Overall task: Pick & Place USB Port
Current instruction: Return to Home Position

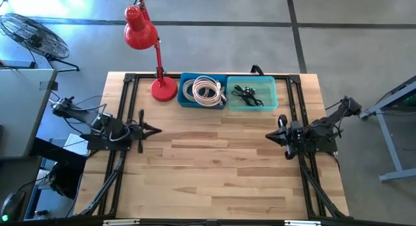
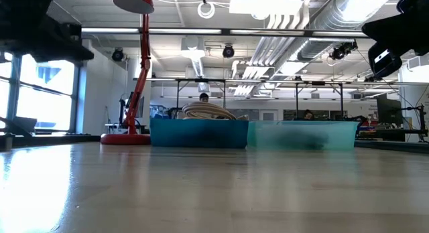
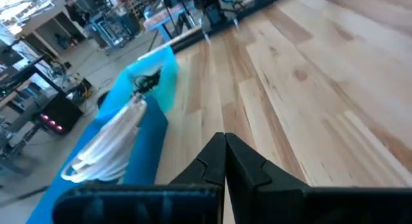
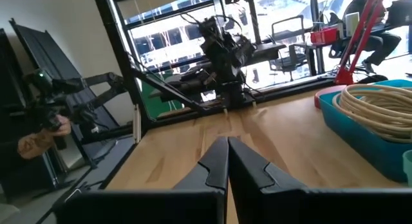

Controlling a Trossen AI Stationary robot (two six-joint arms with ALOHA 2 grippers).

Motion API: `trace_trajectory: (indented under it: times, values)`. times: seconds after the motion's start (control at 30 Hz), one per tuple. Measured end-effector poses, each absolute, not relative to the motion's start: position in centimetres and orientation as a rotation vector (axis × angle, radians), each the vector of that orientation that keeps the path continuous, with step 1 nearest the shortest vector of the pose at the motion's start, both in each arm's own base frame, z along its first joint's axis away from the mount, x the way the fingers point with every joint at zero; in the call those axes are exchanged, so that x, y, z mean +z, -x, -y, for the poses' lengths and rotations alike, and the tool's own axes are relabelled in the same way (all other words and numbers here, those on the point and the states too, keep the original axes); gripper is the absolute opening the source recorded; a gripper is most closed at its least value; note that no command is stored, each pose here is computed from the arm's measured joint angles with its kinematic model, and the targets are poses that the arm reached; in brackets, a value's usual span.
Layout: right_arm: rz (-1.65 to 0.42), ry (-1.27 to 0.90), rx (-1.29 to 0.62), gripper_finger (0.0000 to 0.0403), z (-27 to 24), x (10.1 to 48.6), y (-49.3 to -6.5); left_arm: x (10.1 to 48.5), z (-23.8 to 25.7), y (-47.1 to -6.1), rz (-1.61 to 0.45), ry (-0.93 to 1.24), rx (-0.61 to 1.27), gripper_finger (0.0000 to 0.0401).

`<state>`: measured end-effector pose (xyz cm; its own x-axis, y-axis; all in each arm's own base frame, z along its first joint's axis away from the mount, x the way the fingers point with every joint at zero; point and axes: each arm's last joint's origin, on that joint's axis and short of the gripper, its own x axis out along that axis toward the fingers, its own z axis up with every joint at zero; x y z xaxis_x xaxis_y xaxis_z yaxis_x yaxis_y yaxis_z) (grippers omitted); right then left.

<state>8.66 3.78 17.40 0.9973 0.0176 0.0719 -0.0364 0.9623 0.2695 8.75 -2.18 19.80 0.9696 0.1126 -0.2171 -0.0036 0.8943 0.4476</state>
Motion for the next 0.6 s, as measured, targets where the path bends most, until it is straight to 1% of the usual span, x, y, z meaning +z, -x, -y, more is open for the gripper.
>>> trace_trajectory:
  times: [0.2,0.47,0.6]
  values:
    - [0.071,-0.255,0.026,0.0,-3.3,17.4,-8.9,16.7,2.5,-9.5,-0.229,-0.464,0.064,0.0]
    - [0.067,-0.224,0.018,0.0,-2.3,17.3,-9.4,17.0,2.6,-9.6,-0.171,-0.532,0.031,0.0]
    - [0.058,-0.221,0.02,0.0,-1.8,17.2,-9.6,17.0,2.6,-9.6,-0.175,-0.55,0.034,0.0]
